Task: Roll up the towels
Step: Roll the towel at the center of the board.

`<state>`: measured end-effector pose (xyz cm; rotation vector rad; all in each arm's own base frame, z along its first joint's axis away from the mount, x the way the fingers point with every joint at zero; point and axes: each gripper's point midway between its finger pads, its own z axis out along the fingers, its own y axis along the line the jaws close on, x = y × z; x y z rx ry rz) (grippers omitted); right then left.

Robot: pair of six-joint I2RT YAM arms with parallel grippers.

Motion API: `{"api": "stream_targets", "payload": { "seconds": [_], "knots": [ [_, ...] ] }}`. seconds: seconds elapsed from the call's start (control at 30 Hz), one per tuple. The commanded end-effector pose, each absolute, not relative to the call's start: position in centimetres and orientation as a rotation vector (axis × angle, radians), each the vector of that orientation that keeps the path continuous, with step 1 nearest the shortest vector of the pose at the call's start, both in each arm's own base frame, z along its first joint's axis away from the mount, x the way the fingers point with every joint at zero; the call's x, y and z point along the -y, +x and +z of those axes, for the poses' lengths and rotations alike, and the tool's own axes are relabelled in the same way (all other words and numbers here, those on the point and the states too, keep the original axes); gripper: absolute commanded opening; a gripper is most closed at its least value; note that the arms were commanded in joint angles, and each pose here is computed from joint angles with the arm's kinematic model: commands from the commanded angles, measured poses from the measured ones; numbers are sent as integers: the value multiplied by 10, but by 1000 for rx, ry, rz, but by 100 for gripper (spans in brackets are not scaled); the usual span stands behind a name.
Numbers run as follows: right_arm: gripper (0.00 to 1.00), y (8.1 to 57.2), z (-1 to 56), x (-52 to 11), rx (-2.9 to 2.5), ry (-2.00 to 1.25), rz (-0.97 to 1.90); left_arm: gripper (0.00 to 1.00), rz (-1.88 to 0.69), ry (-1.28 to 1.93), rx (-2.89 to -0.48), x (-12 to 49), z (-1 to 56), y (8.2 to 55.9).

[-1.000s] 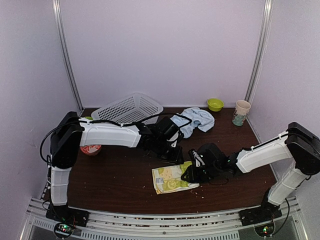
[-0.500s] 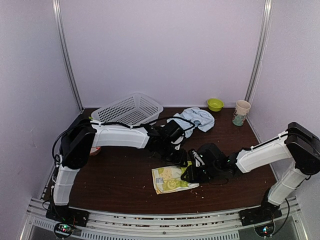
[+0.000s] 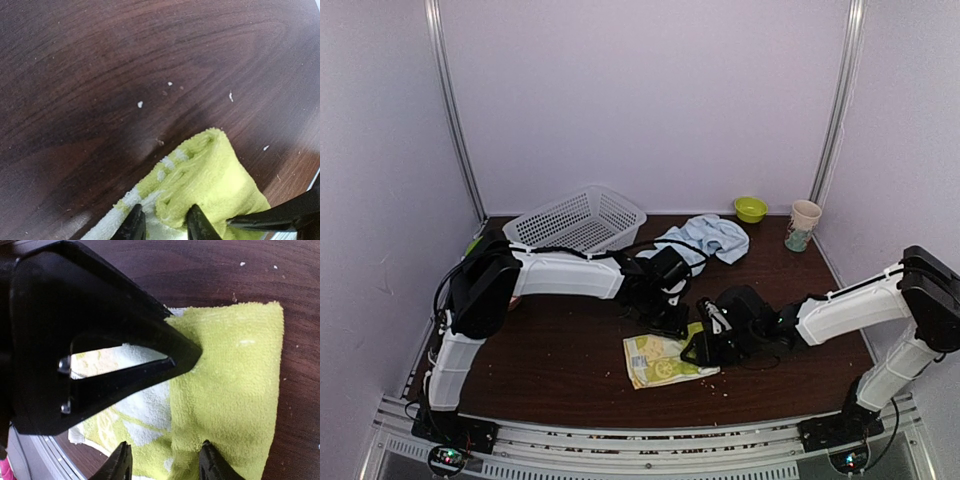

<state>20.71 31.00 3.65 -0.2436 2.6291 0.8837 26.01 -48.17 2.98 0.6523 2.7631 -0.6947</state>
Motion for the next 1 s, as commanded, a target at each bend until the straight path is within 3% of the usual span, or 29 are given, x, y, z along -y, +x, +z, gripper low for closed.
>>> {"api": "stream_targets", "payload": {
  "seconds": [0.0,0.23,0.4,0.6,0.83,0.97],
  "knots": [
    [48,195,35,-290,-2707,-264,791,28,-614,655,-2774,474,19,266],
    [47,197,63,-276,-2643,-263,747,25,-610,659,-2795,473,11,263],
    [27,188,46,-272,-2687,-315,693,24,-608,657,-2795,474,9,263],
    [16,177,20,-272,-2757,-369,603,24,-610,655,-2798,474,8,263],
    [16,160,-7,-258,-2847,-457,407,23,-603,656,-2801,473,6,263],
    [26,165,17,-264,-2785,-430,489,23,-603,660,-2808,472,5,261]
  ]
}}
